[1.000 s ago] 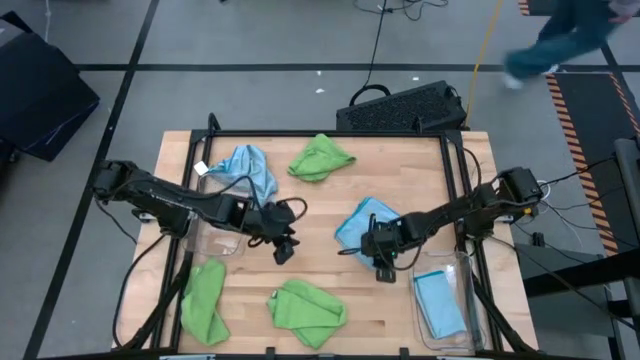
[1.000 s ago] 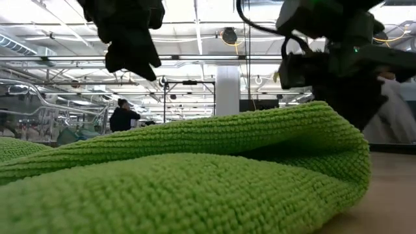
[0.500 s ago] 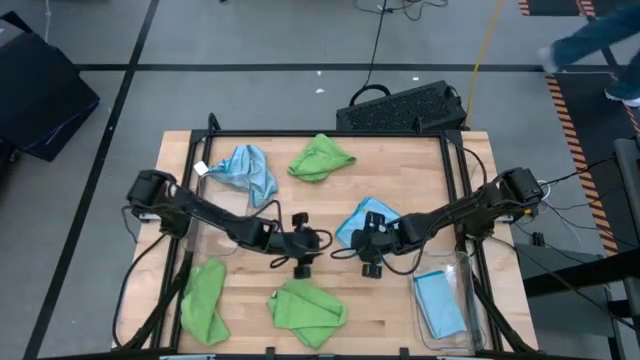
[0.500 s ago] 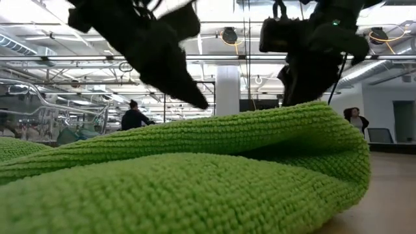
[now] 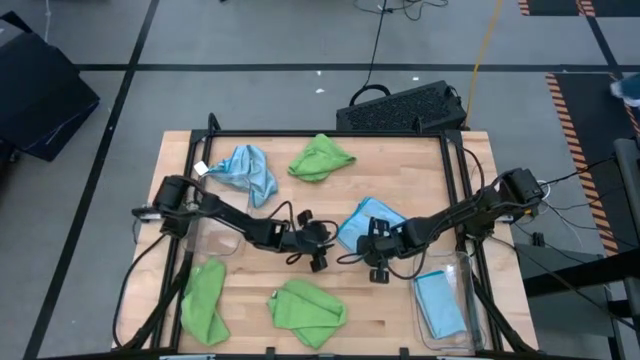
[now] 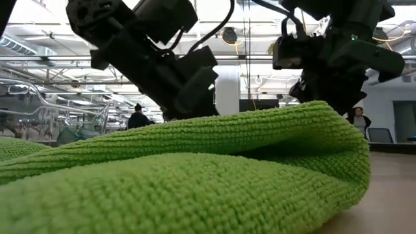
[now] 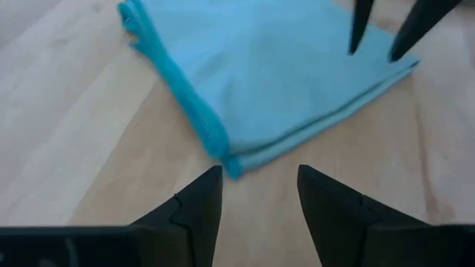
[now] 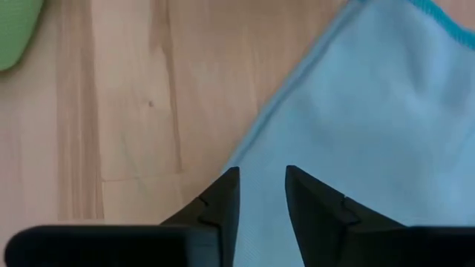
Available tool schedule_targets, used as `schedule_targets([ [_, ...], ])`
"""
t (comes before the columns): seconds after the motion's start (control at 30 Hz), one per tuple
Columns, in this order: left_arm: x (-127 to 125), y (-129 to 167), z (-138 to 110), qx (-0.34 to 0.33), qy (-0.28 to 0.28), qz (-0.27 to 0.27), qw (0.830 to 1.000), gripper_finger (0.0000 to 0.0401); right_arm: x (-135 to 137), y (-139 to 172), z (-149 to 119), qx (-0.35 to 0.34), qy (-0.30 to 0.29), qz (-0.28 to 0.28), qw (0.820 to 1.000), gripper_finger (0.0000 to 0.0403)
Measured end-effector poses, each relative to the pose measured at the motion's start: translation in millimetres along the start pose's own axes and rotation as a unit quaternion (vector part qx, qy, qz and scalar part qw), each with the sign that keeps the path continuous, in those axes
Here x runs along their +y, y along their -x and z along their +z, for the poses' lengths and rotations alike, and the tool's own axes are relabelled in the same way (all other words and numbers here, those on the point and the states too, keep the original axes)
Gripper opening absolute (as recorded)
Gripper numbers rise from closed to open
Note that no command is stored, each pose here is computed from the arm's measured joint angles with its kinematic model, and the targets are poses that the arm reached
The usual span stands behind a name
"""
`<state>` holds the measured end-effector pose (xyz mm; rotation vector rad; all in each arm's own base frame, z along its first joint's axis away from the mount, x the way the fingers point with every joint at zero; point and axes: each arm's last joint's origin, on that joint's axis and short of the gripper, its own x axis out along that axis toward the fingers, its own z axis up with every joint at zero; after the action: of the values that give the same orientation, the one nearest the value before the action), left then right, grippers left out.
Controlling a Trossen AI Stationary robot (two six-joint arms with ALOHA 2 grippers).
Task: Sort microfiber towel by color & place in baskets
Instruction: Fold the right blue microfiber towel
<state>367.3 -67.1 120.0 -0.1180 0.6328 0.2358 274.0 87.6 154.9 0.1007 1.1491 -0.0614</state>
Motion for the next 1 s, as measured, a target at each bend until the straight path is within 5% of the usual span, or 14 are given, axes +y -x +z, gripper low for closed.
schedule_targets([
  [0.3,2,-16,-9,-0.014,0.002,-0.001,1.0,0.0179,2,0,-1,-0.001,-0.023,0.002,1.0,0.0095],
  [0.57,12,-32,-19,-0.01,0.078,0.014,0.997,0.0179,3,0,0,-0.003,-0.024,0.013,1.0,0.0095],
  [0.73,12,-35,-18,-0.03,0.018,0.01,0.999,0.0173,4,0,0,0.0,-0.023,0.03,0.999,0.0095],
  [1.0,19,-38,-17,-0.013,-0.002,-0.015,1.0,0.0038,-6,0,5,-0.035,-0.006,-0.051,0.998,0.0095],
])
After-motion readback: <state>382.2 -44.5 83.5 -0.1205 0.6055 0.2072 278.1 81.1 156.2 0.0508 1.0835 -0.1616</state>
